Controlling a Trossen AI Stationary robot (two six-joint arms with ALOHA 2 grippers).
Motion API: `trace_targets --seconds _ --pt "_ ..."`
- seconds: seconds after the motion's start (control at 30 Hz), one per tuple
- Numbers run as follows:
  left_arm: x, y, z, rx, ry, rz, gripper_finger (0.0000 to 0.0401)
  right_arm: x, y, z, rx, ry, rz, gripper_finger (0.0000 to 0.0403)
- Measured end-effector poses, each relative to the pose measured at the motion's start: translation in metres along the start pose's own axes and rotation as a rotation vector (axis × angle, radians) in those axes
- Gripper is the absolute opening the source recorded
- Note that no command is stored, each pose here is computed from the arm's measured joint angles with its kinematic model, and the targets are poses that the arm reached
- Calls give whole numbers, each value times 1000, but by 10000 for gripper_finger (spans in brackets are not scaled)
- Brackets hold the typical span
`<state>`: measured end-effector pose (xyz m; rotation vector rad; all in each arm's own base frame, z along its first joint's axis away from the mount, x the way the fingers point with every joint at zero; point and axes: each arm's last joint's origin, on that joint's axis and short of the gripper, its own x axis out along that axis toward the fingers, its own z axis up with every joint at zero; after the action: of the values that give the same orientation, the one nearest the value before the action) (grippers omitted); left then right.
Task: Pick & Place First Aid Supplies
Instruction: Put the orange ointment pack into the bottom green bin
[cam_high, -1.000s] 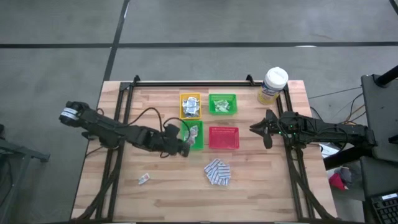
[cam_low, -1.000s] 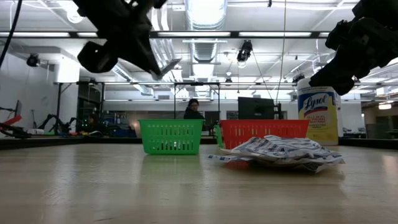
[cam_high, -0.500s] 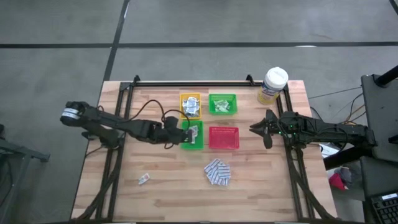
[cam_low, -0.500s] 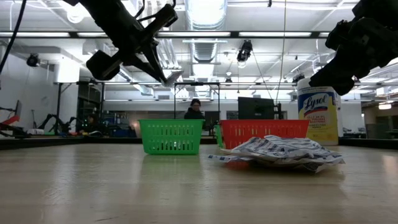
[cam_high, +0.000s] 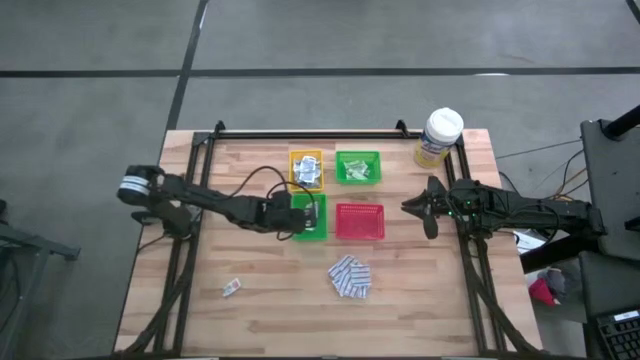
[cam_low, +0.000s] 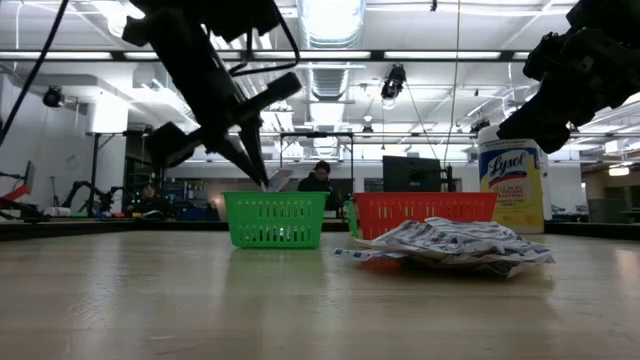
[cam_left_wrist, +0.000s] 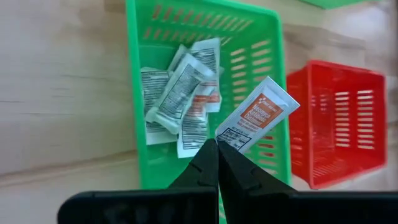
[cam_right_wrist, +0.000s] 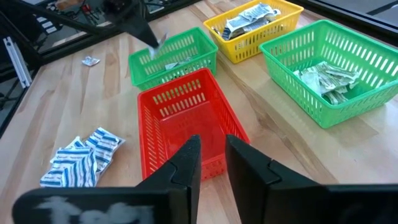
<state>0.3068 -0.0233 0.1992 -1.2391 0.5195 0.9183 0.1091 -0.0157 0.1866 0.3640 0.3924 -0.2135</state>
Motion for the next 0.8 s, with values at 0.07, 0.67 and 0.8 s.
trace_targets --seconds 0.07,0.67,0.8 --pt "2 -2 1 5 4 2 0 0 0 0 0 0 0 75" --pt "16 -3 1 28 77 39 0 0 0 0 -3 0 0 71" --pt "16 -3 1 28 77 38 0 0 0 0 -4 0 0 68"
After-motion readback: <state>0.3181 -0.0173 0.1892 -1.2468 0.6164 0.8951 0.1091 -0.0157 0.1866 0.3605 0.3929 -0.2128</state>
